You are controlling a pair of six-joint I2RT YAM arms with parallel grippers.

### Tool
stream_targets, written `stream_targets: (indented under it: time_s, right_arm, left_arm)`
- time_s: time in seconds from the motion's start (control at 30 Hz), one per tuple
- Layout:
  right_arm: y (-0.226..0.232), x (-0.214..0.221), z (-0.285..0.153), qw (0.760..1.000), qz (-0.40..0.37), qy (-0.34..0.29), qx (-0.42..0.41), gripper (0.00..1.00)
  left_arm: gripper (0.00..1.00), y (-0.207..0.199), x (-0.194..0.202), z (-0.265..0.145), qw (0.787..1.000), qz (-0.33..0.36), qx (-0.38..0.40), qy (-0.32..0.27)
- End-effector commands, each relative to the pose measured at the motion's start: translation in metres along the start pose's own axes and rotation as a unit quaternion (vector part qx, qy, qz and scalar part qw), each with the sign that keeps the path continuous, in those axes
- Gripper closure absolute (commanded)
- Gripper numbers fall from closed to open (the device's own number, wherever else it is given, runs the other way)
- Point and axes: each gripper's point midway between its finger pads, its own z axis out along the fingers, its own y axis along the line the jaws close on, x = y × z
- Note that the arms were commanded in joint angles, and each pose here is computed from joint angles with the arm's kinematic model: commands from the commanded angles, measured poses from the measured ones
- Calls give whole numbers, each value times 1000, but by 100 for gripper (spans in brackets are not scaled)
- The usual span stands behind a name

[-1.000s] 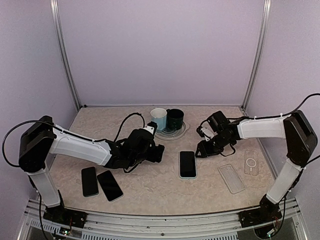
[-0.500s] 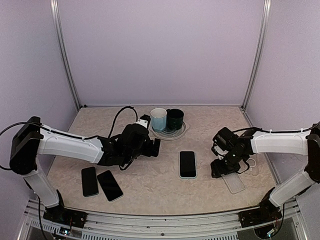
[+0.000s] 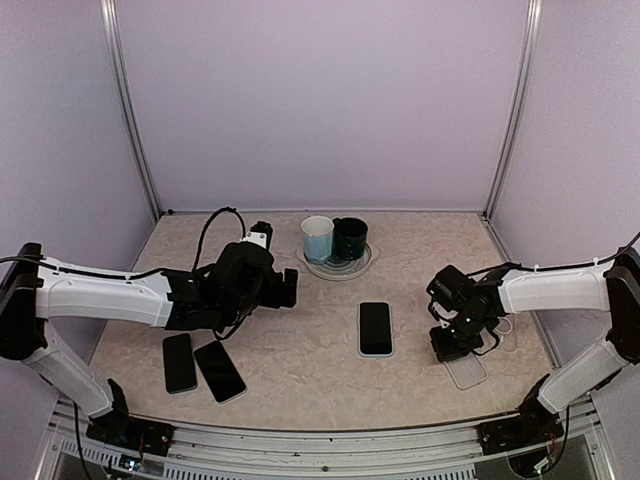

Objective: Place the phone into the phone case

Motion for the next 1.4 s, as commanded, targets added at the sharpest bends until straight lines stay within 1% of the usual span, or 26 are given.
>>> stream_targets:
  time_s: [0.0,0.13,0.27,0.33,0.43,0.53,0.57,0.67,0.8,0.9,0.93,1.0,1.07,1.1,1.23,1.3,1.33,1.37]
  right_arm:
    - [8,1,4,1000,-3,8,-20,100]
    - [21,-20,-21,999,-7,-33,-41,100]
    - [47,-43,-63,994,-28,-87,-51,100]
    - [81,-47,-83,990,-66,-109,-63,100]
    - [132,-47,-95,983,-108,-125,-85,100]
    - [189,-38,-92,973,-151,-124,-125,100]
    - [207,-35,-89,970,-162,-118,-137,100]
    - [246,-31,-74,967,-180,-99,-148,100]
    - [271,-30,-46,973,-169,-77,-139,100]
    - [279,-37,-33,976,-152,-77,-132,100]
    - [281,-40,-31,978,-145,-79,-128,96]
    - [285,-47,-31,978,-142,-87,-122,83]
    - [291,-54,-32,978,-145,-95,-120,61]
    - [297,-58,-36,975,-151,-101,-126,54]
    - [326,-68,-51,963,-179,-130,-154,37]
    - [342,-70,-56,955,-199,-150,-161,30]
    - [347,-70,-56,953,-204,-156,-159,27]
    - [348,-72,-56,953,-202,-162,-158,27]
  left_arm:
    - [1,23,0,-11,999,-10,-41,5]
    - [1,41,6,-22,997,-34,-73,18]
    - [1,53,18,-33,992,-75,-88,43]
    - [1,61,23,-39,988,-95,-107,54]
    - [1,66,28,-49,983,-119,-126,60]
    - [1,73,32,-57,975,-152,-145,69]
    - [1,76,34,-60,974,-152,-154,73]
    - [1,82,30,-67,969,-162,-173,66]
    - [1,97,26,-77,962,-161,-213,55]
    - [1,108,36,-81,954,-175,-235,58]
    - [1,110,42,-81,952,-183,-237,65]
    - [1,108,57,-80,947,-207,-232,86]
    - [1,105,76,-81,939,-238,-223,112]
    - [1,104,86,-81,935,-253,-219,120]
    - [3,112,117,-90,912,-320,-216,140]
    - [5,121,127,-96,904,-345,-217,132]
    - [6,122,131,-95,903,-351,-212,128]
    - [7,122,133,-95,902,-358,-206,126]
